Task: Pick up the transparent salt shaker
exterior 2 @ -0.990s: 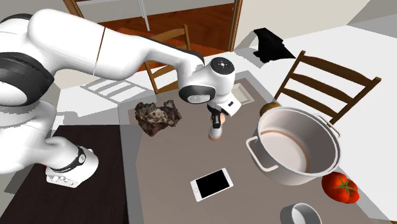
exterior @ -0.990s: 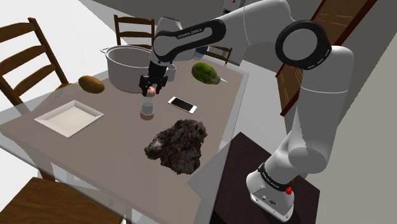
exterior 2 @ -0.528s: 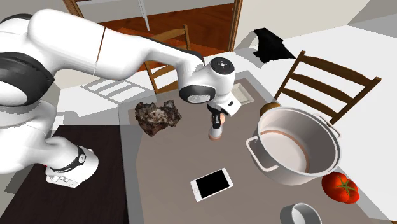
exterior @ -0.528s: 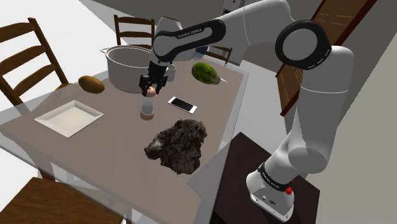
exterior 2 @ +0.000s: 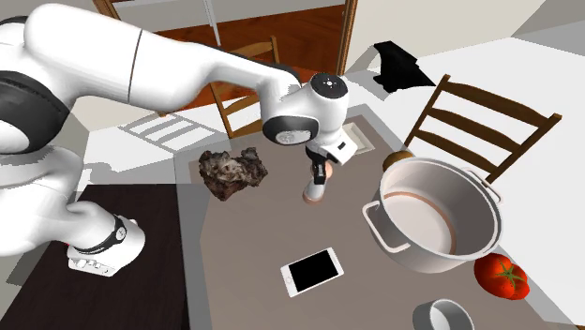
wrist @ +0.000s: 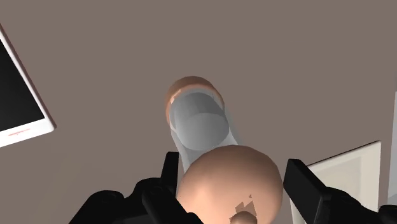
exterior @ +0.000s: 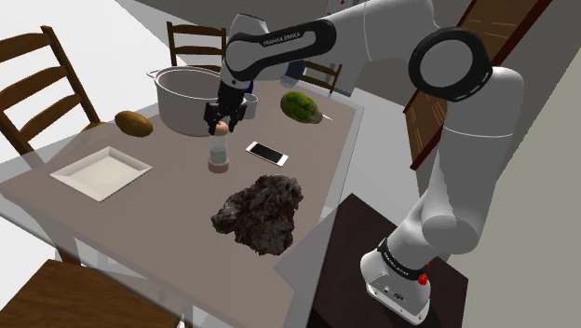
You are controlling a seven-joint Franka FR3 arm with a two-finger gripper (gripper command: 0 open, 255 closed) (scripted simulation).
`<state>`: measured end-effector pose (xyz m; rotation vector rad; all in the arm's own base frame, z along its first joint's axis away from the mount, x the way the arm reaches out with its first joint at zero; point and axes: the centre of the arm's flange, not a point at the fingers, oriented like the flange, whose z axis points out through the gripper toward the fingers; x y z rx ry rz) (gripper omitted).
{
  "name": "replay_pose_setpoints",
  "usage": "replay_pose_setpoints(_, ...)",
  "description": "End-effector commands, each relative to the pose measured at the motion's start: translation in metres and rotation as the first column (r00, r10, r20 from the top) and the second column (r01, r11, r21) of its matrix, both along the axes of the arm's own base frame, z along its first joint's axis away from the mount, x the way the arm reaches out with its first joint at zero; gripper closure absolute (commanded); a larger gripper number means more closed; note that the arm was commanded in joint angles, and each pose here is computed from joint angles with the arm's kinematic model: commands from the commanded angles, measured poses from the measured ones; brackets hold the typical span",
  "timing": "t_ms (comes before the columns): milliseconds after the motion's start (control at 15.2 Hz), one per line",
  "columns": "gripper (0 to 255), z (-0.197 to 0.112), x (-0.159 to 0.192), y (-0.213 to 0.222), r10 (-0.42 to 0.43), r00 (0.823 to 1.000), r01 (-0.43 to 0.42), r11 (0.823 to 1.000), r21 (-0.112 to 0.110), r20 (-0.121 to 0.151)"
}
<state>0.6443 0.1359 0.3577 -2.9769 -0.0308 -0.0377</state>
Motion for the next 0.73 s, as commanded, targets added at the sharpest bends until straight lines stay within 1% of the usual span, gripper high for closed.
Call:
replay_pose_setpoints(0, 255, 0.011, 0.000, 0.000, 0.000, 1.000, 0.000, 1.000, 0.000, 0.000)
replay_pose_setpoints(528, 255, 0.053, 0.000, 0.000, 0.000, 1.000, 0.000, 1.000, 0.000, 0.000)
replay_pose_setpoints(660, 255, 0.054, 0.000, 0.000, 0.000, 1.000, 0.000, 1.000, 0.000, 0.000)
